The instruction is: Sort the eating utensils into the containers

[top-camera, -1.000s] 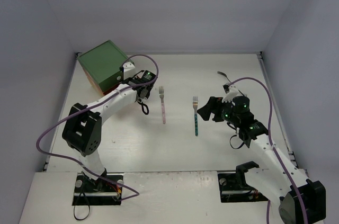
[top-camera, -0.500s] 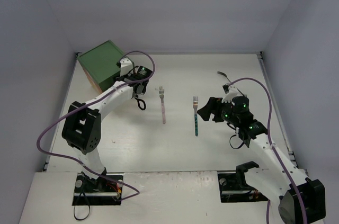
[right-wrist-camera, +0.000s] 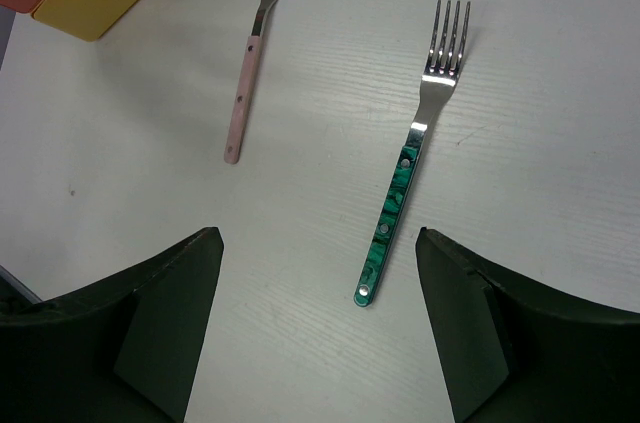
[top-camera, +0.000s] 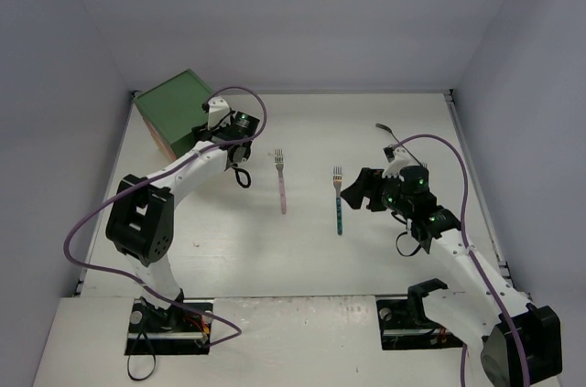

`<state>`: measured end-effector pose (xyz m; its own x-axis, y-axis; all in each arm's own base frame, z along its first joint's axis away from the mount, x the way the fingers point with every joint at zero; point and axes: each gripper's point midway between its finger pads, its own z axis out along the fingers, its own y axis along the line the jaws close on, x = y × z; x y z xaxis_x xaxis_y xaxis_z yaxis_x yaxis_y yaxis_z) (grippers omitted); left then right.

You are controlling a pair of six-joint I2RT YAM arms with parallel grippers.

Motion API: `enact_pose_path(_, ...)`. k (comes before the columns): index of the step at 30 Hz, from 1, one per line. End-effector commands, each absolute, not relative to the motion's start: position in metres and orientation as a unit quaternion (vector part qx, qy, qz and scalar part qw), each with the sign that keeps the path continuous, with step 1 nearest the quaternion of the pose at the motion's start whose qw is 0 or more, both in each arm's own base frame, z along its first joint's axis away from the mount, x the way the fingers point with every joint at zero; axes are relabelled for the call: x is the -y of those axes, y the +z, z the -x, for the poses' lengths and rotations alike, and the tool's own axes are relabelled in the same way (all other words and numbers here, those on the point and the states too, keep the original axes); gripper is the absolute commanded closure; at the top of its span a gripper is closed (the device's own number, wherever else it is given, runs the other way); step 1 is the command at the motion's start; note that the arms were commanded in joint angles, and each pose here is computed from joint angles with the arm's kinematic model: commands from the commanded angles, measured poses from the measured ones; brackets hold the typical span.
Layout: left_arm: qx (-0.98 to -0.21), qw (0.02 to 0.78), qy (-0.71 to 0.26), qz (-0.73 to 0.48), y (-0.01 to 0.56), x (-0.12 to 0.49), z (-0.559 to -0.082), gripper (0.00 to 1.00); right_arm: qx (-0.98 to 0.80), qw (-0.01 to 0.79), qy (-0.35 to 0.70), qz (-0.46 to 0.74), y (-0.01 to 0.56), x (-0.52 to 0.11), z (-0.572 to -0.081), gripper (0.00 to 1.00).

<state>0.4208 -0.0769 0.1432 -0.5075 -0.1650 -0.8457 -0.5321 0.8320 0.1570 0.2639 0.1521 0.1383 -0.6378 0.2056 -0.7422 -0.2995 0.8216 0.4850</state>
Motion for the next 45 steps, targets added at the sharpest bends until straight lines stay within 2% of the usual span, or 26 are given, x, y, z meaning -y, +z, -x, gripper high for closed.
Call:
enact_pose_path(1,-0.826,0.483,0.193,0.218,0.163,0.073,-0.433,0.38,-0.840,0.446,0.306,0.041,0.147,-0.155,-0.272,0.25)
enact_pose_path(5,-0.824,0.487,0.189,0.220,0.165,0.072,-0.431,0.33,-0.841,0.443,0.308,0.041,0.147,-0.156,-0.272,0.25)
enact_pose_path(11,-0.827,0.490,0.159,0.225,0.173,0.084,-0.418,0.33,-0.841,0.444,0.308,0.041,0.148,-0.156,-0.272,0.25)
enact_pose_path(15,-0.825,0.493,0.144,0.235,0.188,0.091,-0.407,0.35,-0.841,0.442,0.310,0.041,0.148,-0.156,-0.272,0.25)
enact_pose_path(20,-0.815,0.504,0.141,0.250,0.212,0.088,-0.405,0.42,-0.838,0.444,0.314,0.042,0.150,-0.157,-0.271,0.25)
enact_pose_path(29,-0.804,0.511,0.153,0.263,0.236,0.081,-0.412,0.43,-0.835,0.447,0.318,0.044,0.153,-0.157,-0.269,0.25)
enact_pose_path(38,-0.808,0.493,0.165,0.277,0.233,0.070,-0.412,0.43,-0.835,0.447,0.317,0.045,0.151,-0.156,-0.268,0.25)
enact_pose_path(45,-0.811,0.484,0.167,0.284,0.224,0.067,-0.414,0.54,-0.835,0.446,0.317,0.046,0.150,-0.156,-0.268,0.25)
